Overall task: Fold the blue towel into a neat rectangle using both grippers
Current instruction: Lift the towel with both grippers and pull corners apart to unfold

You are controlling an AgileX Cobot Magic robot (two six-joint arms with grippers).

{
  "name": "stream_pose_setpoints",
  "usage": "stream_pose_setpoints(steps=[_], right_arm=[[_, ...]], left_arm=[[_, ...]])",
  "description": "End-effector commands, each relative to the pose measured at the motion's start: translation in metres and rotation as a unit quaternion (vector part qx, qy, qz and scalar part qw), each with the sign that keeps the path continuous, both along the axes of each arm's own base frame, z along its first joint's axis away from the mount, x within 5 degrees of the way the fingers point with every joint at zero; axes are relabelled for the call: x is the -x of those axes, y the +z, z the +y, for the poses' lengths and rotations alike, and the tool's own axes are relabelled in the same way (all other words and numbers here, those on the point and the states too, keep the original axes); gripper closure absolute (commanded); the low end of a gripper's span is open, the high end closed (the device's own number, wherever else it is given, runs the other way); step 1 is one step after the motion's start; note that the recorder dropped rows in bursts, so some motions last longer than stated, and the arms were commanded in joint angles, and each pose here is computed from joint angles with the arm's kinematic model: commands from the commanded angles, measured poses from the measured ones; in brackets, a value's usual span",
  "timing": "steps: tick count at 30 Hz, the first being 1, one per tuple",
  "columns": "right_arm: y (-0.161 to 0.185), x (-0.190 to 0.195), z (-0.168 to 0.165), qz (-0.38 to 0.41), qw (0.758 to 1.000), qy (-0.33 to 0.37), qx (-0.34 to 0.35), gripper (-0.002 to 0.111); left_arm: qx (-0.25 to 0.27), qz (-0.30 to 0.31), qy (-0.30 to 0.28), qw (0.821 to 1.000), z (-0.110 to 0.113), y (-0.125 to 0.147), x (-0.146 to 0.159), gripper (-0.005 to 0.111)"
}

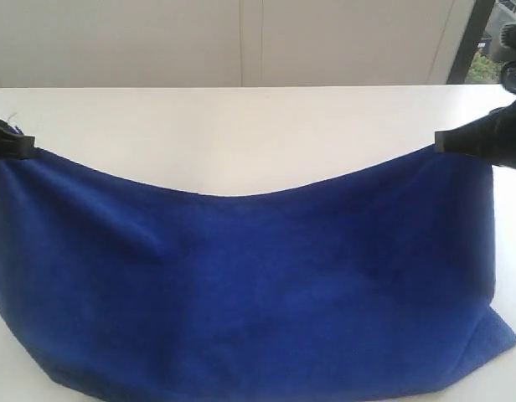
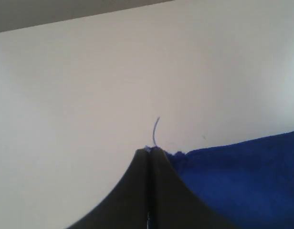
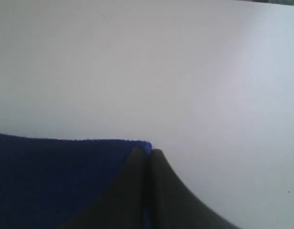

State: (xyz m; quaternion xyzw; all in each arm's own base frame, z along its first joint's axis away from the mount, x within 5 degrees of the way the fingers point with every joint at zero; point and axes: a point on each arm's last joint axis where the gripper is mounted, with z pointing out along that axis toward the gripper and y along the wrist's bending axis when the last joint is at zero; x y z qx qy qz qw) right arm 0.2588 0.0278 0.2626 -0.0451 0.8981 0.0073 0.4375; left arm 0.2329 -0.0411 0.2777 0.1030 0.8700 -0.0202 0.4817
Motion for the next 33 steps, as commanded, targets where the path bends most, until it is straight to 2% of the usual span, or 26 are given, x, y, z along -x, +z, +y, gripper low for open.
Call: stream_pose_setpoints(steps=[1,5,10,16,21,25,28,31,33], right_arm=[[-0.023,-0.025,-0.01,-0.012,1.0,-0.011,-0.003,0.108],[-0.02,-0.025,-0.011,-0.022,1.0,-0.009,0.001,0.108],[0.015,0.006,-0.016,-0.036,0.999,-0.023,0.006,0.108],[0.077,0.081,-0.022,-0.118,0.99,-0.063,-0.047,0.108],[0.108,0.159,-0.028,-0.198,0.975,-0.071,-0.076,0.108],[0.115,0.213,-0.031,-0.247,0.962,-0.07,-0.097,0.108],[0.115,0.236,-0.032,-0.275,0.953,-0.069,-0.102,0.108],[0.115,0.239,-0.032,-0.28,0.952,-0.068,-0.104,0.108],[0.115,0.229,-0.032,-0.269,0.955,-0.069,-0.1,0.108]], left_arm=[[-0.003,-0.003,0.019,1.0,0.009,-0.016,-0.019,0.107],[0.003,0.002,0.026,1.0,0.011,-0.018,-0.021,0.107],[0.023,-0.004,0.039,0.999,0.012,0.003,0.002,0.107],[0.063,-0.042,0.053,0.996,0.019,0.044,0.059,0.107],[0.087,-0.104,0.051,0.989,0.027,0.071,0.12,0.107],[0.116,-0.141,0.038,0.983,0.03,0.08,0.166,0.107],[0.133,-0.166,0.017,0.977,0.029,0.083,0.188,0.107],[0.145,-0.18,0.011,0.973,0.028,0.085,0.195,0.107],[0.133,-0.174,0.008,0.976,0.027,0.084,0.19,0.107]])
